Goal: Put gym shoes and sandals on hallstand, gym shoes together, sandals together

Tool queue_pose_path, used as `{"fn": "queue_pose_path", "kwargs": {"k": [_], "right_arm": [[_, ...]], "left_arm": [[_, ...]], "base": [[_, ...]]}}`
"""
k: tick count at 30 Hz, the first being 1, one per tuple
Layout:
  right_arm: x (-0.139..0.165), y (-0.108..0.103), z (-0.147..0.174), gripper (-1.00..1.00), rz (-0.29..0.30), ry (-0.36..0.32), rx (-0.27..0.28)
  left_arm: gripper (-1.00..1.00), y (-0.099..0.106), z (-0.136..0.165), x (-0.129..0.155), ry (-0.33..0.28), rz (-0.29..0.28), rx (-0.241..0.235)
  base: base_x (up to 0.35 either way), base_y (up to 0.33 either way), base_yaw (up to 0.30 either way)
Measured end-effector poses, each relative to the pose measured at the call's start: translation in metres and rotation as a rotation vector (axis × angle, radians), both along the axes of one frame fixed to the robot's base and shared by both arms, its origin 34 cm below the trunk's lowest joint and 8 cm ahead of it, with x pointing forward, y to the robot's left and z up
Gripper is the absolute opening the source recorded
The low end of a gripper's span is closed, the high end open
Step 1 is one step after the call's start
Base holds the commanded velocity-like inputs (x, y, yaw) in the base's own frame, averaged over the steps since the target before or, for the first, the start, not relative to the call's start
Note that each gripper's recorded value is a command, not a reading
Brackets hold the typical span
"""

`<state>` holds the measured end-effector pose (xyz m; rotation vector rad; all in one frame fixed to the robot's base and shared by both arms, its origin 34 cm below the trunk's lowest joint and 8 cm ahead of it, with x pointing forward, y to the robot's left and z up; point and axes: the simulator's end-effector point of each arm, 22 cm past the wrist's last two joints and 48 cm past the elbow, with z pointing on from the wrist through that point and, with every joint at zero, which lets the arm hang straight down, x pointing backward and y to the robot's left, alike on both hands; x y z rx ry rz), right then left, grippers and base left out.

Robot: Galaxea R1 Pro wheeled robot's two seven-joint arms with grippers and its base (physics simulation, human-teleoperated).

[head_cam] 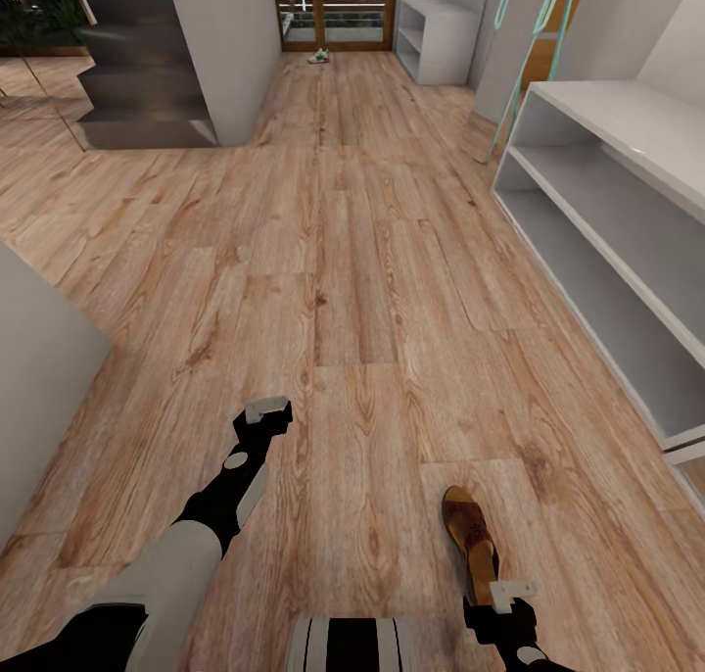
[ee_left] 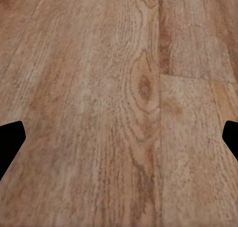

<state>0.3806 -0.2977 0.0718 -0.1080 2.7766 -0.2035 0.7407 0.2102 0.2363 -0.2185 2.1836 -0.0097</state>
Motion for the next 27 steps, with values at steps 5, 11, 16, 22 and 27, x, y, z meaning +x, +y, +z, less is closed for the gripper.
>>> {"fn": "queue_pose_path", "kwargs": {"k": [5,11,16,22,27], "right_arm": [[0.000,0.000,0.000,1.00,0.000,0.000,0.000],[-0.009,0.000,-0.006,1.00,0.000,0.020,0.000],[-0.012,0.000,-0.009,1.00,0.000,0.029,0.000],[-0.012,0.000,-0.009,1.00,0.000,0.029,0.000],[-0.012,0.000,-0.009,1.00,0.000,0.029,0.000]], "left_arm": [[1.00,0.000,0.000,0.000,0.000,0.000,0.000],[1.00,0.000,-0.014,-0.006,0.021,0.000,0.000],[1.00,0.000,-0.019,-0.008,0.029,0.000,0.000],[1.00,0.000,-0.019,-0.008,0.028,0.000,0.000],[1.00,0.000,-0.019,-0.008,0.028,0.000,0.000]], "base": [[0.000,0.000,0.000],[0.000,0.000,0.000],[0.000,0.000,0.000],[0.000,0.000,0.000],[0.000,0.000,0.000]]}}
